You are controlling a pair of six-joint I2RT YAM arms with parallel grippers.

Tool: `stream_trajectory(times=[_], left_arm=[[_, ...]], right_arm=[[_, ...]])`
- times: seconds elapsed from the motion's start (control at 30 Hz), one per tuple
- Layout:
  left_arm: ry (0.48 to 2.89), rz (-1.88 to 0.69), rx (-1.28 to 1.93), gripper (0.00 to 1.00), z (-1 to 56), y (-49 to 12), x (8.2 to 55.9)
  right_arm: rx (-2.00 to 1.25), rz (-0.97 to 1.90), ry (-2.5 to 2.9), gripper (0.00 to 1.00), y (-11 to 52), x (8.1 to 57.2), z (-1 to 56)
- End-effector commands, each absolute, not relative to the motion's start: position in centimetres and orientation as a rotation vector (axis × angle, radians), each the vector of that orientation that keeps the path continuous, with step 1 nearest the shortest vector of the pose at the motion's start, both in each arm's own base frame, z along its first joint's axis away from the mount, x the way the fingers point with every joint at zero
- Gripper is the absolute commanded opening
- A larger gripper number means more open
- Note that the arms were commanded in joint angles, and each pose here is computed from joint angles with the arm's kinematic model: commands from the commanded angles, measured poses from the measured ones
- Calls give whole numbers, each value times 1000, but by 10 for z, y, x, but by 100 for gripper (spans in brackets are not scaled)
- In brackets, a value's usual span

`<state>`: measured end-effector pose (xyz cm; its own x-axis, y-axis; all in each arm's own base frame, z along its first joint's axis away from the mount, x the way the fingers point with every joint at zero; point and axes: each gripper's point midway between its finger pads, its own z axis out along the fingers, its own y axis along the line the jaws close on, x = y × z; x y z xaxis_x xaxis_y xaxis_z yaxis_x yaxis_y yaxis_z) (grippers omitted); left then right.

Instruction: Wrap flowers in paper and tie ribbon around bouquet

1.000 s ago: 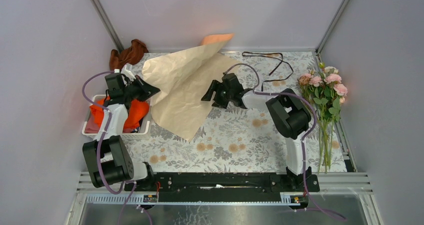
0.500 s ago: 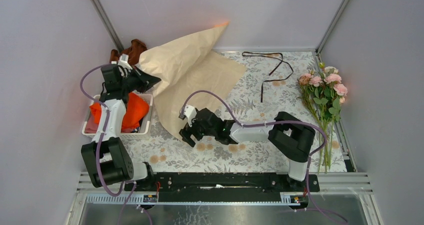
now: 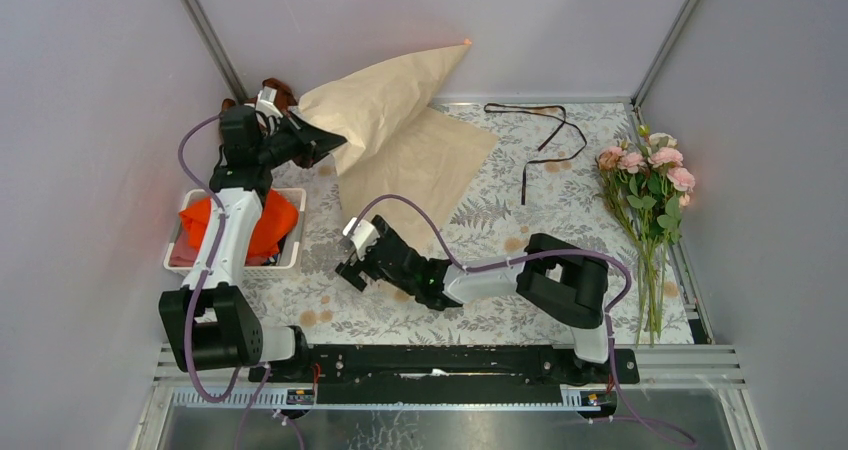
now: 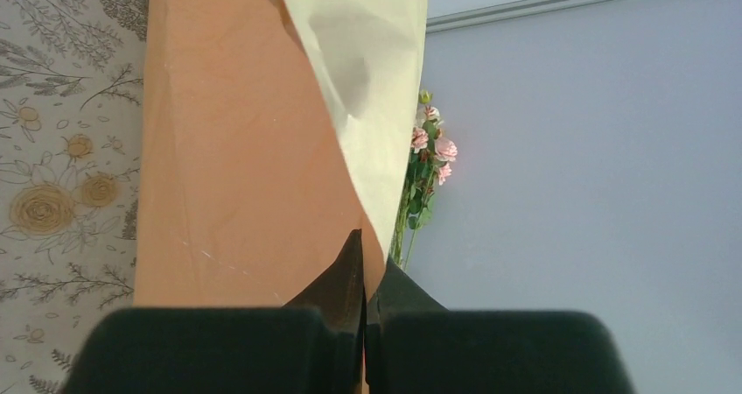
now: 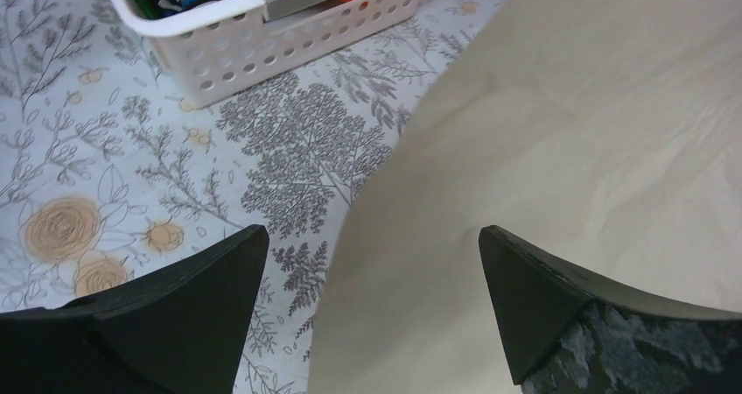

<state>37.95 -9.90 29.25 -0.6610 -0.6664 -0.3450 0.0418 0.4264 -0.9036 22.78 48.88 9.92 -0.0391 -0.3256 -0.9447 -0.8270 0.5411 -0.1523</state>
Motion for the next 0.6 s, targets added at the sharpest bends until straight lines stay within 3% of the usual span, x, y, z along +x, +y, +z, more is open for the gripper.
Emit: stream_trajectory(times=[0.0,0.2,0.27,0.43,0.57], left_arm=[[1922,-1278,-557,0,314,-99,385],[1925,-1278,-535,0,316,-99,380],[1939,-1263,-539,0,310,-97,381],[1963,-1175,-557,0,284,-84,385],[2020,-1030,-544,0,245,-72,383]], right_arm=[[-815,517,1589,100,500,243,134],[-601,160,1705,99,440,276,111],[-566,78,1725,92,414,278,104],[-552,-112,1769,36,359,274,98],[-588,-277,1833,3,321,266,100]])
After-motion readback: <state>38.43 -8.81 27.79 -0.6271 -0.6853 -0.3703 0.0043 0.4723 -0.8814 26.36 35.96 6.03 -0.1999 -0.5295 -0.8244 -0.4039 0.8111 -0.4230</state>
